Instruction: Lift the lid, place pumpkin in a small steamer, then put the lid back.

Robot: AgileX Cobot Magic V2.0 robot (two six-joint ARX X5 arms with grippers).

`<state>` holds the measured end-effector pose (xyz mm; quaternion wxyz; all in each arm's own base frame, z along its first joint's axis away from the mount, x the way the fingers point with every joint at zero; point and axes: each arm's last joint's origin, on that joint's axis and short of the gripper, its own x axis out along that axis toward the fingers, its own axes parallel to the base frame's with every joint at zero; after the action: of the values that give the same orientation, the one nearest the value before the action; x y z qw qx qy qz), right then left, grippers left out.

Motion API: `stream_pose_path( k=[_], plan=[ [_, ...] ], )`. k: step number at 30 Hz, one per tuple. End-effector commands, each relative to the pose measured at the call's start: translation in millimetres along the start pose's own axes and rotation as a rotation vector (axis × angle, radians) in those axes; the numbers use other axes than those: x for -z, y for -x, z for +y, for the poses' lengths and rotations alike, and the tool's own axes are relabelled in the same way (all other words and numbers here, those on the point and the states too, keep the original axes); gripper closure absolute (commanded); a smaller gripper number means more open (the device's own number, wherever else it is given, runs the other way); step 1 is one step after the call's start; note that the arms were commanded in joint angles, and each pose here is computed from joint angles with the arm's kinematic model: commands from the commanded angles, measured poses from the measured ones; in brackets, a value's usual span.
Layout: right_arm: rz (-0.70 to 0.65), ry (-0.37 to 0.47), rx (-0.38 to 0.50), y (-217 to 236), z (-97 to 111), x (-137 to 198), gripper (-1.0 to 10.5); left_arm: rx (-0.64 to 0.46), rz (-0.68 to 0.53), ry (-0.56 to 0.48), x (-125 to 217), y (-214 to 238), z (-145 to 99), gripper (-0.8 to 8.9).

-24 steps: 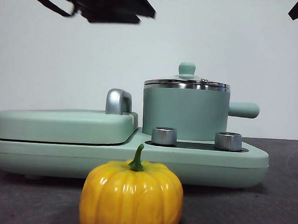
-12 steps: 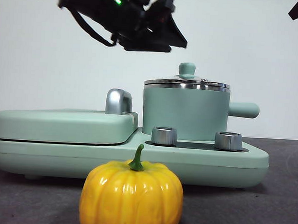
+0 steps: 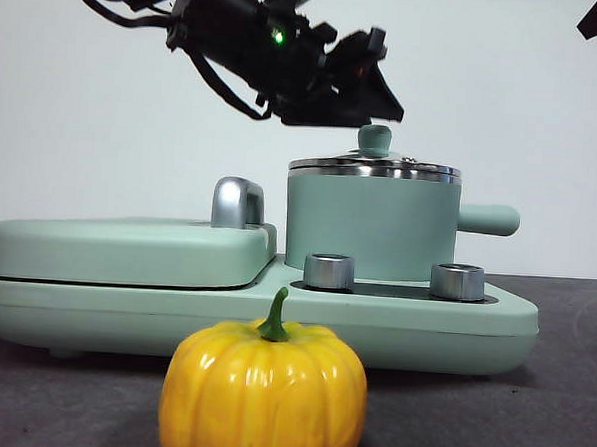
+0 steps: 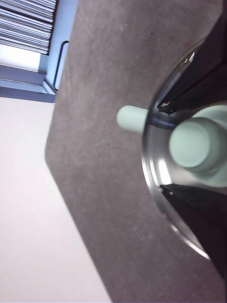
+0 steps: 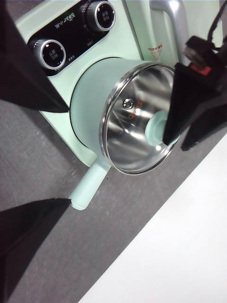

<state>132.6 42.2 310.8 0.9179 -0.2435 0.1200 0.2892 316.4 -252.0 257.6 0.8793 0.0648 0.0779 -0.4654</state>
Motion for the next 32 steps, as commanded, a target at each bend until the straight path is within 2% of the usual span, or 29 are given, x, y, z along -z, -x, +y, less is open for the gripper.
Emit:
stream_pose_path(
  k=[1,12,14,17,25,32],
  plan=[
    [-0.016,-0.008,0.007,1.3,-1.8,-5.2,6.6,0.008,0.009,0.008,1.2,-8.4,-1.6,5.66],
    [-0.016,-0.008,0.007,1.3,-1.8,-5.2,6.6,0.009,0.044,0.019,5.1,-8.6,-1.9,5.74],
    [-0.016,-0.008,0.007,1.3,-1.9,-5.2,6.6,0.009,0.045,0.019,5.2,-8.6,-1.9,6.31],
    [-0.016,-0.008,0.007,1.3,-1.9,-5.2,6.6,0.009,0.042,0.017,4.9,-8.6,-1.9,8.03],
    [-0.016,-0.008,0.007,1.3,-1.9,-5.2,6.6,-0.034,0.039,-0.038,3.8,-8.6,-1.0,8.07],
    [-0.016,-0.008,0.007,1.3,-1.8,-5.2,6.6,-0.059,-0.062,-0.066,-20.1,-0.6,-0.6,8.07]
  ],
)
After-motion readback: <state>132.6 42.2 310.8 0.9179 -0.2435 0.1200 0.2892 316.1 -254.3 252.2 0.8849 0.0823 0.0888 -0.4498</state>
